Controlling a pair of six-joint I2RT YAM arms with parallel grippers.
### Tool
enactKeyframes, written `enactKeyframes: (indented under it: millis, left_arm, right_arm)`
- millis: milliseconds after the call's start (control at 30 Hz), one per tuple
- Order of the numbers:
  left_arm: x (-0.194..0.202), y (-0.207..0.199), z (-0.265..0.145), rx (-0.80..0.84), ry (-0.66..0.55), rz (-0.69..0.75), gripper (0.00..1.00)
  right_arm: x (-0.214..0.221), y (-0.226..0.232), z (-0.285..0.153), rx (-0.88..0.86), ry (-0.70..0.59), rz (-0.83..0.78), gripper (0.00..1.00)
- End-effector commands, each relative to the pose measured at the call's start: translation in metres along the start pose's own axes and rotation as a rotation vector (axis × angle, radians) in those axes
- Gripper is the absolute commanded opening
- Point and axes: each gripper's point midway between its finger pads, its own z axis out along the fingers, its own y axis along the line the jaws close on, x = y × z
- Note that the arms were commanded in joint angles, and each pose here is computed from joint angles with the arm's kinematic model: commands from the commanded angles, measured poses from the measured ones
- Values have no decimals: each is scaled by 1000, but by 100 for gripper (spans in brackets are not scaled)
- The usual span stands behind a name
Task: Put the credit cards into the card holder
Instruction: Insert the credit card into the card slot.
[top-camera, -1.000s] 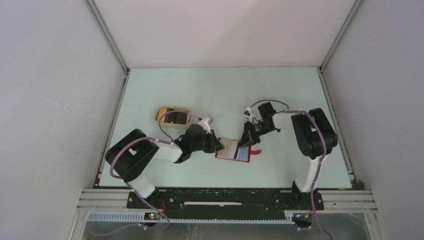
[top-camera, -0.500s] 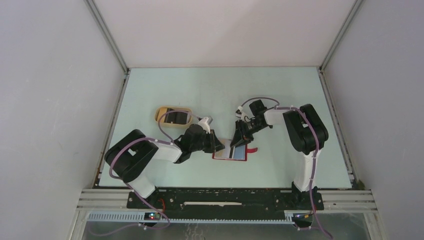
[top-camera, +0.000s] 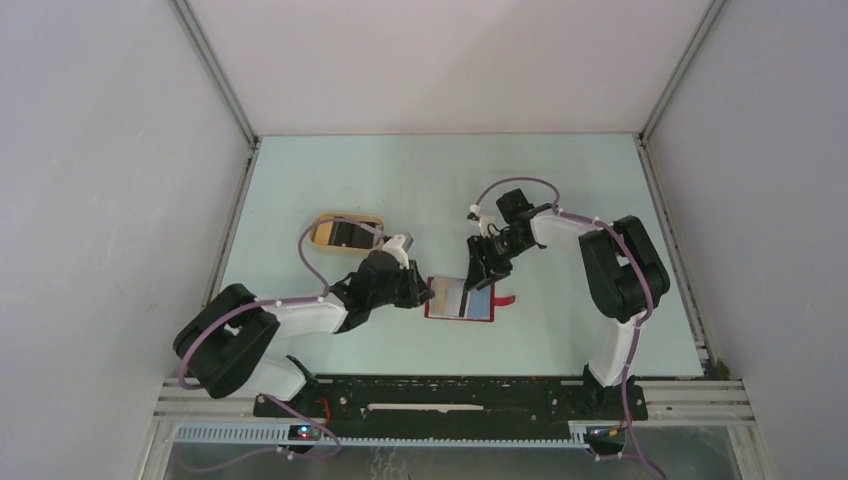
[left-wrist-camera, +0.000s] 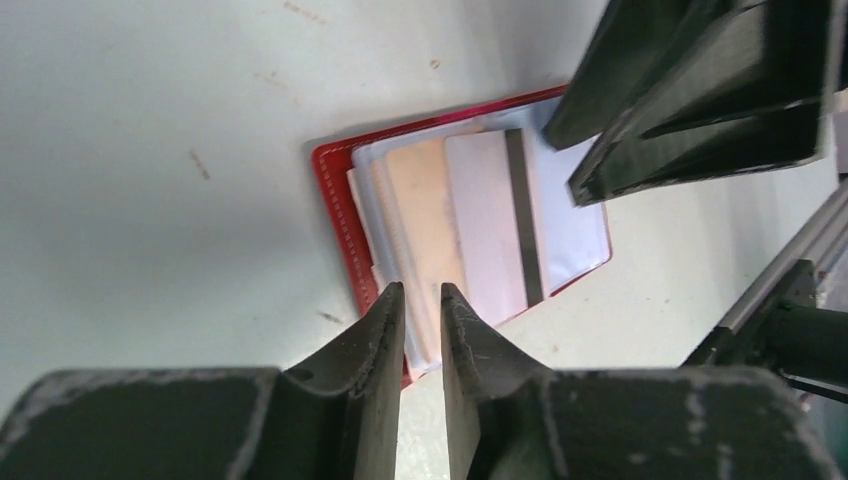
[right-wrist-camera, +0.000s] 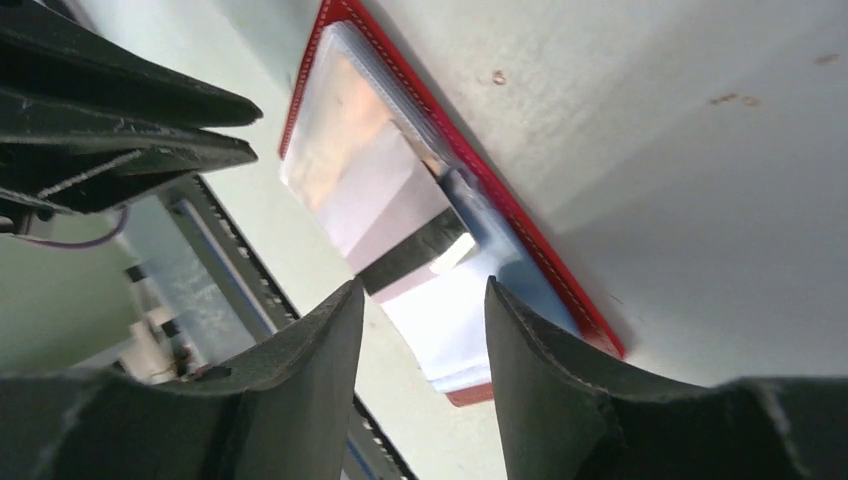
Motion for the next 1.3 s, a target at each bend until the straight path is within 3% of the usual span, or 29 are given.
enactKeyframes:
  millis: [0, 200, 400, 733, 1267]
  left_arm:
    - [13, 21, 0, -74, 22, 31, 24]
    - [17, 35, 5, -140, 39, 35, 18]
    - [21, 50, 4, -218, 57, 42, 13]
    - [33, 46, 10, -183, 116, 43, 12]
    - [49, 16, 23, -64, 182, 40, 10]
  right_arm:
    - [-17, -4, -23, 138, -55, -174, 54]
    - [-6, 19, -28, 96, -12, -436, 17]
    - [7, 14, -5, 128, 70, -464, 3]
    - [13, -6, 13, 201, 126, -394, 2]
    - [-2, 17, 28, 165, 97, -365, 6]
